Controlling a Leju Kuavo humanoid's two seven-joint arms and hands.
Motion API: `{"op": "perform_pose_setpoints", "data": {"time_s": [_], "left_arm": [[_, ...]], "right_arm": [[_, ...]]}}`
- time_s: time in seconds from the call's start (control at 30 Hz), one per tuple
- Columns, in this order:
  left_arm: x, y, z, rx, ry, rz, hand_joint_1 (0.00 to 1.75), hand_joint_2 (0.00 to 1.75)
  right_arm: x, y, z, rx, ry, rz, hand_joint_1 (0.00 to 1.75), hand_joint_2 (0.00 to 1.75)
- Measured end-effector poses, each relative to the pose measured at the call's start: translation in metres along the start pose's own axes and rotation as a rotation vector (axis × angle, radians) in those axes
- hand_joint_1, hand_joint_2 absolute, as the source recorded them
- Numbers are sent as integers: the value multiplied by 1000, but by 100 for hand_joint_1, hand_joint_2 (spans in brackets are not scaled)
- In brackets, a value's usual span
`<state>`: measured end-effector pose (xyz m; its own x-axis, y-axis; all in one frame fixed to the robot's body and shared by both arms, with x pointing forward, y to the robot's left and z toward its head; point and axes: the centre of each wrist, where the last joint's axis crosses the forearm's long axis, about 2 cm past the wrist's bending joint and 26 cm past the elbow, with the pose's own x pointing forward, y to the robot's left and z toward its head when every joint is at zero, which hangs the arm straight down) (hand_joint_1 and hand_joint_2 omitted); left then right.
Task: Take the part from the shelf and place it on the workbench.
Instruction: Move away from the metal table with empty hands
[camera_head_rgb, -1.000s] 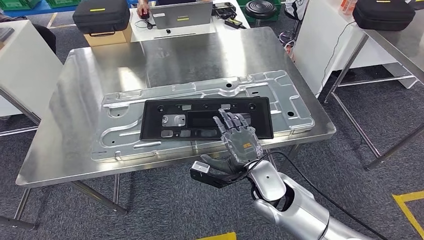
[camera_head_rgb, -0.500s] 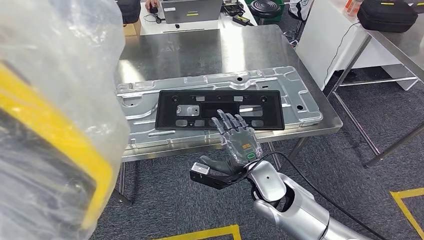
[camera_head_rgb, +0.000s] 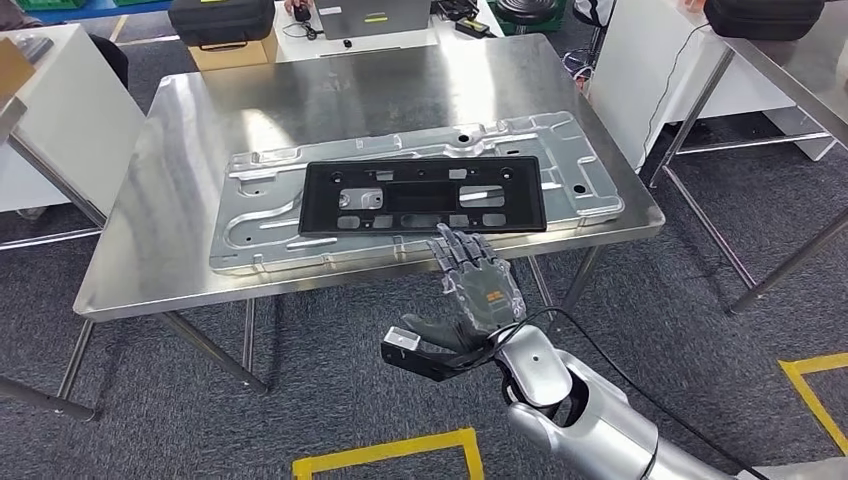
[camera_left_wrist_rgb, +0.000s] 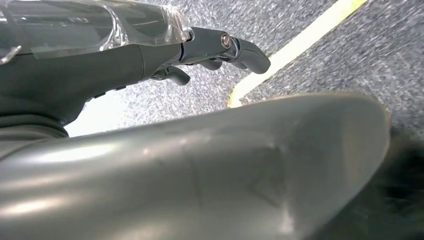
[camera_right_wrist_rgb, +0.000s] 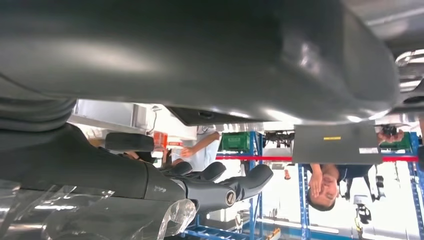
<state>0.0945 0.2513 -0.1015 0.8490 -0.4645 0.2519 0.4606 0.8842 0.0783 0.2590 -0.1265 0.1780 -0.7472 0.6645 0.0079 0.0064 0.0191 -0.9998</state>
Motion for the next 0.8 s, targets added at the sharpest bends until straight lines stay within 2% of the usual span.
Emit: {"op": "perform_pose_setpoints", "data": {"time_s": [0.8], "left_arm": [[-1,-1,0,0,6,-14,0,0]], "right_arm": [[3,2,0,-2,-4,-14,0,0]]}}
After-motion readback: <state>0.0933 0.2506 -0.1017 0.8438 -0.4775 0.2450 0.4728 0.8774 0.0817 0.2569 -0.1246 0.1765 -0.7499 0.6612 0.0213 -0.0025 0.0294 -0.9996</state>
